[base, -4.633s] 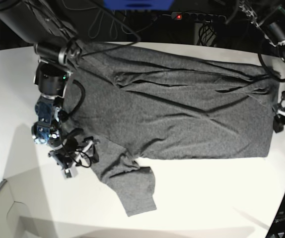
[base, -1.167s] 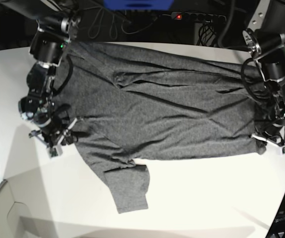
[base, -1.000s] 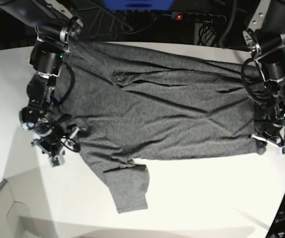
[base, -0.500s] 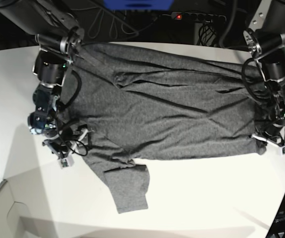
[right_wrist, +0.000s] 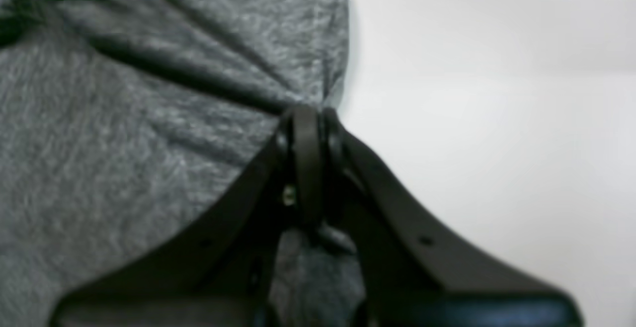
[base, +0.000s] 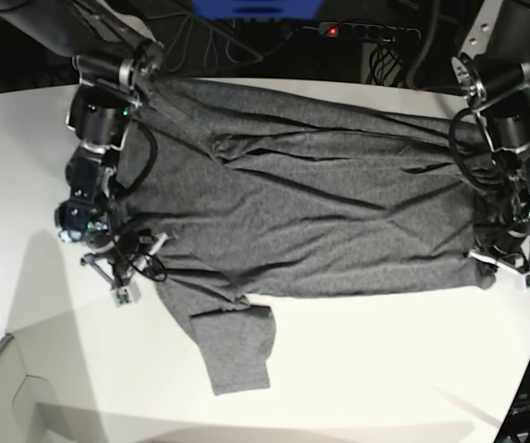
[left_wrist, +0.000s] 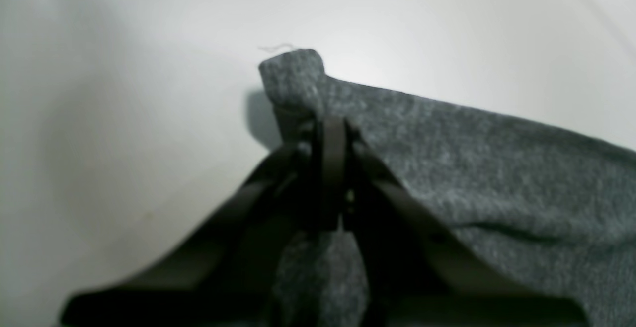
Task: Layout the t-shirt on the table in an organized manner, then fold the t-shirt properly
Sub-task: 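Lift the held side with both grippers and fold it over the shirt body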
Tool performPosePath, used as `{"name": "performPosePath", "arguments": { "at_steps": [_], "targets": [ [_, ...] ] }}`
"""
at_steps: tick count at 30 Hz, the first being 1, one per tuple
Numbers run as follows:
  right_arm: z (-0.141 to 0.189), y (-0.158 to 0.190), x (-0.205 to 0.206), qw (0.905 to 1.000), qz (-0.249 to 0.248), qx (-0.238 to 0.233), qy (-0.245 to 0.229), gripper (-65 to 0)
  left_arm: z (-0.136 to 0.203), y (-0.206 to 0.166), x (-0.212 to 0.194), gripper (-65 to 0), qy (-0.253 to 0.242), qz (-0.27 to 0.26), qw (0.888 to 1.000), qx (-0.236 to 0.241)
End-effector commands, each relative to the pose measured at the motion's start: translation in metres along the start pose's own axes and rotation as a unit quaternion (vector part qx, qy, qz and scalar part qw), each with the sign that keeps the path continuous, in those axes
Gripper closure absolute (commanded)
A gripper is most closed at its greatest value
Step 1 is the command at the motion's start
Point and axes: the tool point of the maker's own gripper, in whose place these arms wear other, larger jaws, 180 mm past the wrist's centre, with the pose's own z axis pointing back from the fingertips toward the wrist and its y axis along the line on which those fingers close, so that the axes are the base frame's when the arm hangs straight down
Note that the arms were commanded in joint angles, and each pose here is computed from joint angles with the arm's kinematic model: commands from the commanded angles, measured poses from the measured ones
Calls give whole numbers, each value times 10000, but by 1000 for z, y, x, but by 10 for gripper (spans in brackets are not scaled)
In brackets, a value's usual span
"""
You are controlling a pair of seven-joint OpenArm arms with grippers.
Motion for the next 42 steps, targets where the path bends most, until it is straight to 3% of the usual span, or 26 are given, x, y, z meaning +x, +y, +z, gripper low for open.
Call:
{"name": "performPosePath", "arguments": {
  "at_steps": [1, 6, 9, 16, 25, 32, 39, 42],
  "targets": [
    [11, -13, 30, 9988, 116, -176, -443, 0, 2, 3, 32, 0, -374, -26, 9993, -6],
    [35, -15, 46, 9952, 332, -463, -800, 0, 2, 4, 32, 0, -386, -12, 9993, -1],
    [45, -13, 50, 9933, 405, -564, -925, 0, 4, 4, 38, 0, -525, 293, 9982, -85],
    [63, -3, 36, 9921, 476, -675, -946, 0, 25, 21, 45, 0, -726, 625, 9953, -159],
    [90, 10, 22, 9896, 555, -830, -1033, 0, 61, 5, 63, 0, -915, 102, 9951, -362],
    [117, 19, 11, 9885, 450, -802, -1200, 0, 92, 34, 69, 0, -1002, 115, 9949, -4],
    [142, 33, -21, 9910, 407, -767, -1019, 0, 112, 41, 46, 0, -834, -92, 9964, 118],
    [148, 43, -31, 9924, 105, -567, -1091, 0, 116, 38, 29, 0, -744, -3, 9972, 116]
  ]
}}
